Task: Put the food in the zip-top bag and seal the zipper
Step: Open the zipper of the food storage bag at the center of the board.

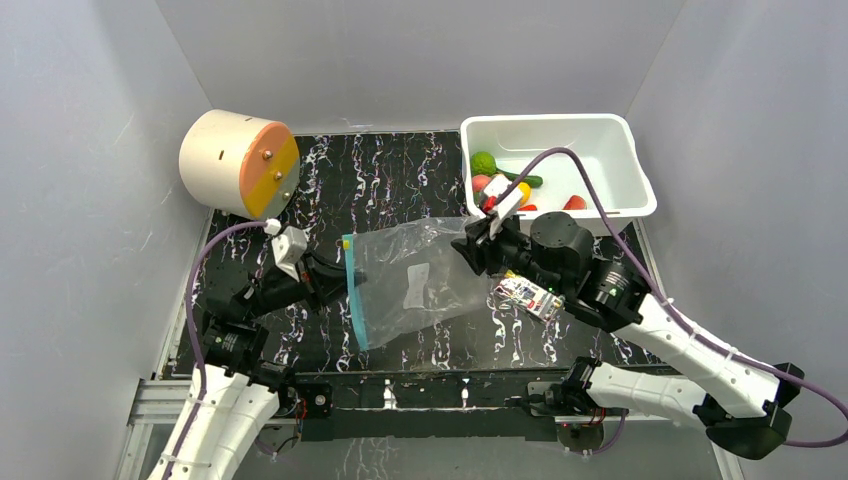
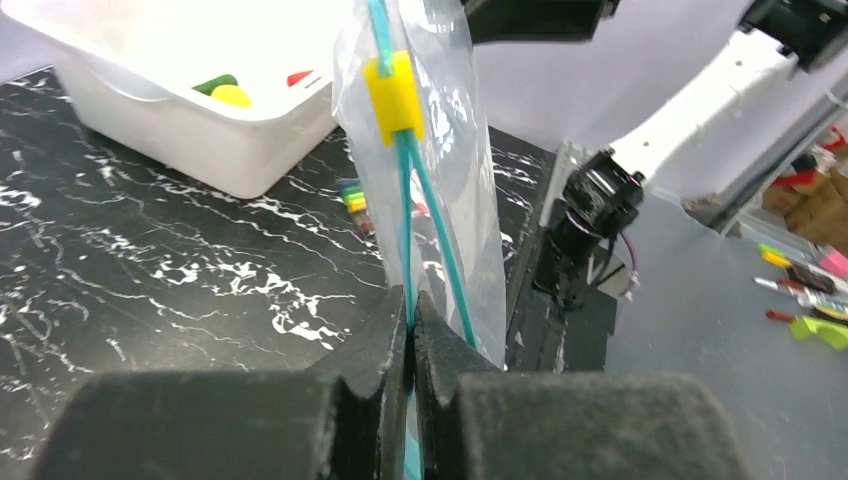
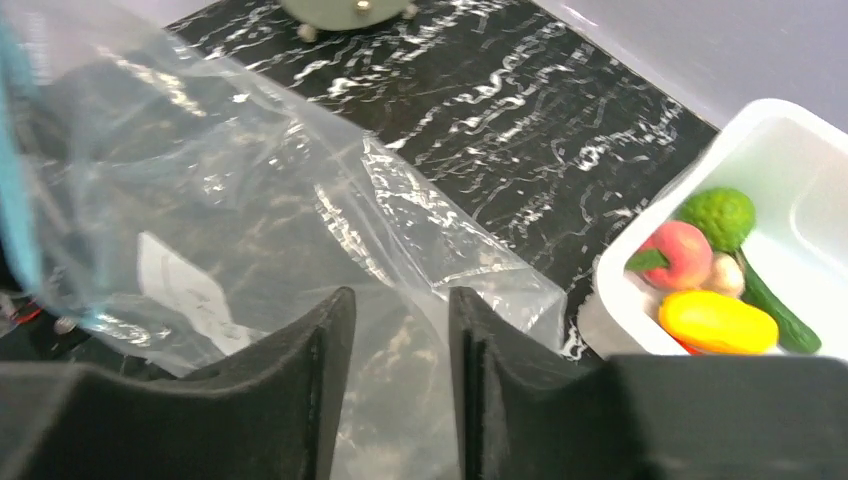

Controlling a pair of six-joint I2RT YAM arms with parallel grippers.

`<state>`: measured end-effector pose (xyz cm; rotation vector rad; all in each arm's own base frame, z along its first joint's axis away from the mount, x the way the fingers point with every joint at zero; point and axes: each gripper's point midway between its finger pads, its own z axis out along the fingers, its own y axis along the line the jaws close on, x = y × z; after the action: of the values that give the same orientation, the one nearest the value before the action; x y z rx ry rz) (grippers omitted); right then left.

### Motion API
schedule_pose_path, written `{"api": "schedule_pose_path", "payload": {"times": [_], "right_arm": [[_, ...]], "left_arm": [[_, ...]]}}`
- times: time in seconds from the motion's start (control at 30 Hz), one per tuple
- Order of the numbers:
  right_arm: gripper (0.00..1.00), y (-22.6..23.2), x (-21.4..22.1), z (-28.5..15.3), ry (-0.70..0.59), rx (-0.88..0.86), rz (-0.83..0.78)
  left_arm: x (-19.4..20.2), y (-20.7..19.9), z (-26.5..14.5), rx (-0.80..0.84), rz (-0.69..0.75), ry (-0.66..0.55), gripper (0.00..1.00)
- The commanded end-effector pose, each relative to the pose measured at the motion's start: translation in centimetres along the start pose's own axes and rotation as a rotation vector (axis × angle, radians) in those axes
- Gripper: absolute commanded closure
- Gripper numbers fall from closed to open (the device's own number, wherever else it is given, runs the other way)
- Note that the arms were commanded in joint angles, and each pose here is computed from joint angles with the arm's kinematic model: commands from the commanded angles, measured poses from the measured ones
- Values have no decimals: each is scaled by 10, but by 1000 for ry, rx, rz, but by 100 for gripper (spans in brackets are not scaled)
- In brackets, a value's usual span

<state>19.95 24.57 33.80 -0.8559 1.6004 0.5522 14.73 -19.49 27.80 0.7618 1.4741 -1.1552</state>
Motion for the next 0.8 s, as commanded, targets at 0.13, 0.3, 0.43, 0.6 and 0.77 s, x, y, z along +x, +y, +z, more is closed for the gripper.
{"api": "schedule_pose_path", "payload": {"times": [0.13,0.3,0.43,0.6,0.77], "right_arm": [[41,-40,-7,6,-62,343,486],[37,-29,-2,11,-31,322,629],[37,-13,3,24,3,265,709],[40,10,16,52,90,195,797],[44,43,19,81,162,88,862]], "left_arm": [[-27,34,-7,-288,-116,2,100],[-31,52,-17,-457,-235,18,100],[-27,62,-23,-551,-331,39,100],[-23,66,-22,-601,-448,93,100],[-18,69,-21,-633,-529,140,100]]}}
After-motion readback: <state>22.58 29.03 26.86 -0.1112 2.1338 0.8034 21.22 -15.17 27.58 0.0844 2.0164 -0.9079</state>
